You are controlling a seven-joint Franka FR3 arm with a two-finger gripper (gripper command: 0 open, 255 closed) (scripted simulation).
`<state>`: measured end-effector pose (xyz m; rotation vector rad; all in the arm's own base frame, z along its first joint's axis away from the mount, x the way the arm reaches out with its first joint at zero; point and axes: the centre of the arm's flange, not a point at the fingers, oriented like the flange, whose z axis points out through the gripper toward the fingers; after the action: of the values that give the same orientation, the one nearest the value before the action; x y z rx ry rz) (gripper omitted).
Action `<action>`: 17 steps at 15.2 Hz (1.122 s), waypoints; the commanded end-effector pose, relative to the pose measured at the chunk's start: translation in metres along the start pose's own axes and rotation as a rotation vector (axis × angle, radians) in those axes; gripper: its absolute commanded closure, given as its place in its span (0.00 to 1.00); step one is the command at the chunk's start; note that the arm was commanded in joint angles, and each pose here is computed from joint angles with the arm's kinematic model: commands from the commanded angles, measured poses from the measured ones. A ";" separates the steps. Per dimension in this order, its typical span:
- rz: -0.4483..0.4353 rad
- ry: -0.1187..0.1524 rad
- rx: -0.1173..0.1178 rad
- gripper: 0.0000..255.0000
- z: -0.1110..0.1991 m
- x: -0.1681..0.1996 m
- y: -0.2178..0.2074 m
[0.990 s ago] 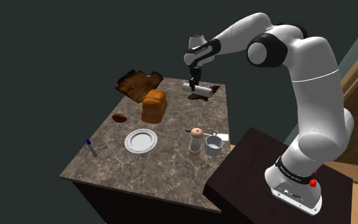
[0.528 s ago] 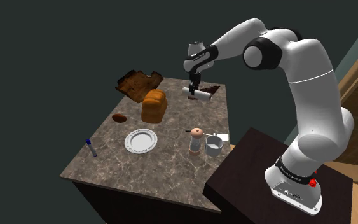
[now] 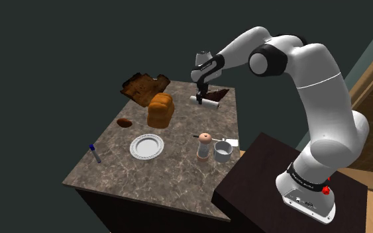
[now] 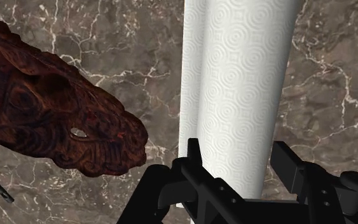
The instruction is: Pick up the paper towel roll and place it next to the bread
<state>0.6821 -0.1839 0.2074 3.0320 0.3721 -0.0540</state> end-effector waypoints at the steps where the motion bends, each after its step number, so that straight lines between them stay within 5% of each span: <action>1: 0.000 0.000 0.000 1.00 0.011 0.001 -0.001; 17: 0.000 0.000 0.000 1.00 0.095 0.005 -0.008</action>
<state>0.6831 -0.1840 0.1175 3.0321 0.3722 -0.0542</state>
